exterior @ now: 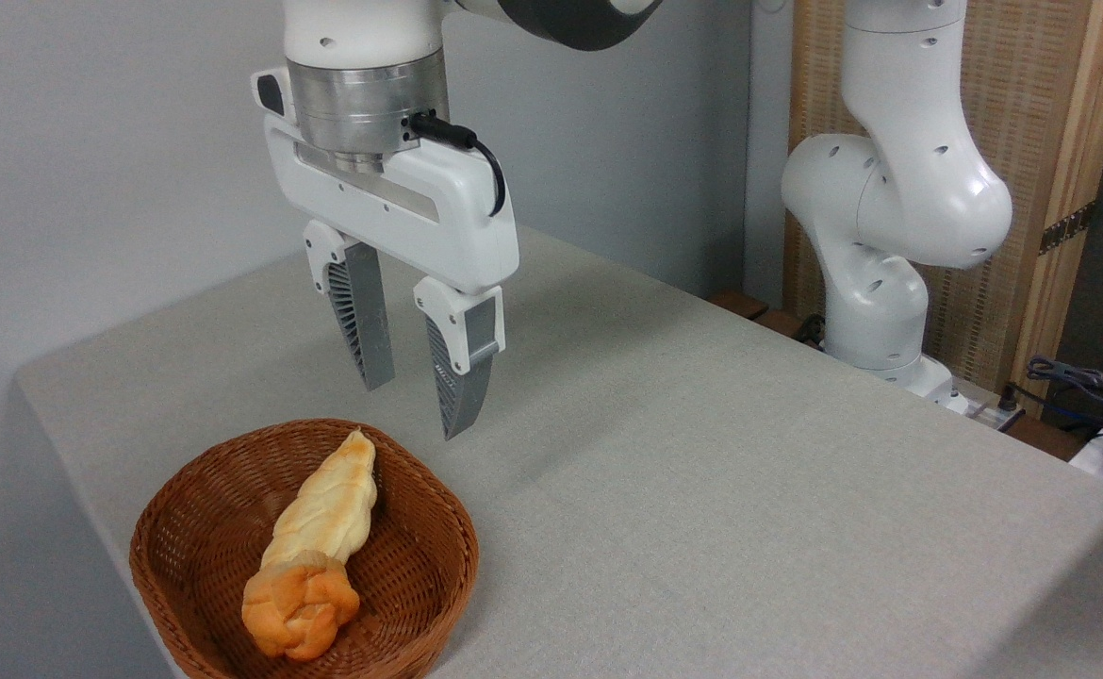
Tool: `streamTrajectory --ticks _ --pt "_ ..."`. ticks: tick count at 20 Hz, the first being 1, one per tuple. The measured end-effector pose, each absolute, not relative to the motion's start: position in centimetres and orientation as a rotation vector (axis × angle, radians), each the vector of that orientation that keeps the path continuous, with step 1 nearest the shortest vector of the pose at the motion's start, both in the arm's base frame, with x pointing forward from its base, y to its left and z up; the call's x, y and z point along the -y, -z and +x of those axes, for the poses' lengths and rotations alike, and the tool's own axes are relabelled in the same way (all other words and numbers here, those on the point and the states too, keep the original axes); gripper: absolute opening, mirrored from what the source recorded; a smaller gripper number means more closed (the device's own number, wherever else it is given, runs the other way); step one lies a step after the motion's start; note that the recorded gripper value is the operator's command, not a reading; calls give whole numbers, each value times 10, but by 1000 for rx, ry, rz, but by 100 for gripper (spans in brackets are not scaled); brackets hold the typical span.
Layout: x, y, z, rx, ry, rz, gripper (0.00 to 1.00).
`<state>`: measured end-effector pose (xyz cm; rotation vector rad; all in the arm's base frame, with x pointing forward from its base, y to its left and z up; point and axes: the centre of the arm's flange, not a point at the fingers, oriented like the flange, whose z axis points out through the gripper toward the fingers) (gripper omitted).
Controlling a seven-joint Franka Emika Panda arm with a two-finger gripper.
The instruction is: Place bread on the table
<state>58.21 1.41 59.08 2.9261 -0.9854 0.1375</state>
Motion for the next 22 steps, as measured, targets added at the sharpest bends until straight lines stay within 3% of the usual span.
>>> streamTrajectory --ticks 22 --pt "-14 -590 581 985 -127 2924 100"
